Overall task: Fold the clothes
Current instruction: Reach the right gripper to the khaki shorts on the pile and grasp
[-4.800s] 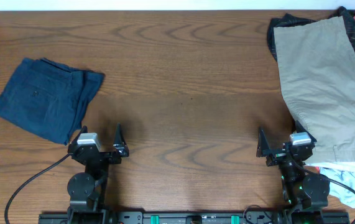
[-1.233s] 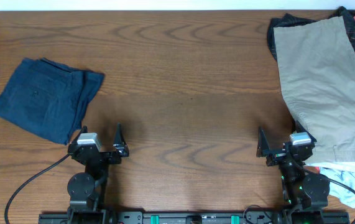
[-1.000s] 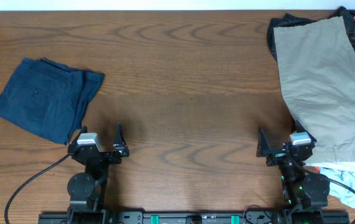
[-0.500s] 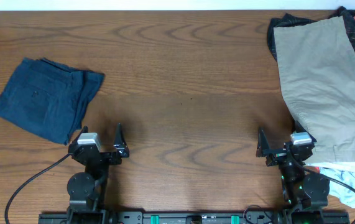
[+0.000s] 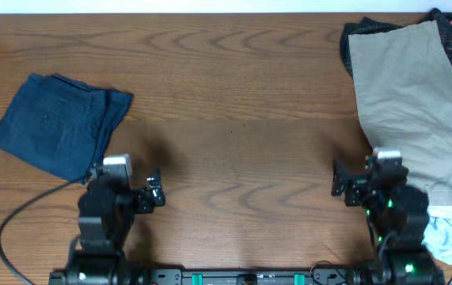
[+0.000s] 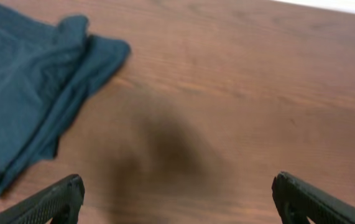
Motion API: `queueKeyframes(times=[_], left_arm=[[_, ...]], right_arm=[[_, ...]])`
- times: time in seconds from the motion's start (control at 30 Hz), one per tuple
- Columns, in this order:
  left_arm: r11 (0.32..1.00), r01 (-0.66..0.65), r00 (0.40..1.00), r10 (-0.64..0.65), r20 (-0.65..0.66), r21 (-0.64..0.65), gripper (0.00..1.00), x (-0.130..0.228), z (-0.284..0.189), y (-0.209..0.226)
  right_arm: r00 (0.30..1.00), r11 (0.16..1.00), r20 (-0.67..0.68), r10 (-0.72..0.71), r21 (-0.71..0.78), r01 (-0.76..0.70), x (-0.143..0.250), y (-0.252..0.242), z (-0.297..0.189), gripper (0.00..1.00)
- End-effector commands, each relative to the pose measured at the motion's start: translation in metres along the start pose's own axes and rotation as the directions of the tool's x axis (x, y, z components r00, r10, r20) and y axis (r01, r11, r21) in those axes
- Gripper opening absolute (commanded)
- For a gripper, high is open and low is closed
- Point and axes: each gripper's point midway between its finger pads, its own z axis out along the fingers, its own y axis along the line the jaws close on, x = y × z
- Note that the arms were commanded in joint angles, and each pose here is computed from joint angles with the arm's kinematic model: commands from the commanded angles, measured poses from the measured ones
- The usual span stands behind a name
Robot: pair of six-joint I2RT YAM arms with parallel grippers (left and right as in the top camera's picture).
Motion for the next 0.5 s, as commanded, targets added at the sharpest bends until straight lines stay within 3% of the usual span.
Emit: queueKeyframes(times=[0.0, 0.23, 0.47], left_arm=[[0.998, 0.020, 0.994, -0.014, -0.105, 0.054, 0.98, -0.010, -0.003, -0.014], [0.999, 0.048, 0.927, -0.042, -0.372, 0.008, 0.98, -0.016, -0.002, -0.017], [0.998, 0.055, 0.867, -0.059, -0.494, -0.023, 0.98, 0.003, 0.017, -0.013]], right_arm=[[0.994, 0.998, -0.104, 0.024, 0.055, -0.018, -0.013, -0.008, 0.005, 0.99], [0.900, 0.986, -0.427, 0.089, 0.166, -0.019, -0.011, -0.027, 0.029, 0.99], [0.803, 0.964, -0.586, 0.108, 0.261, 0.061, 0.024, -0.049, 0.061, 0.99]])
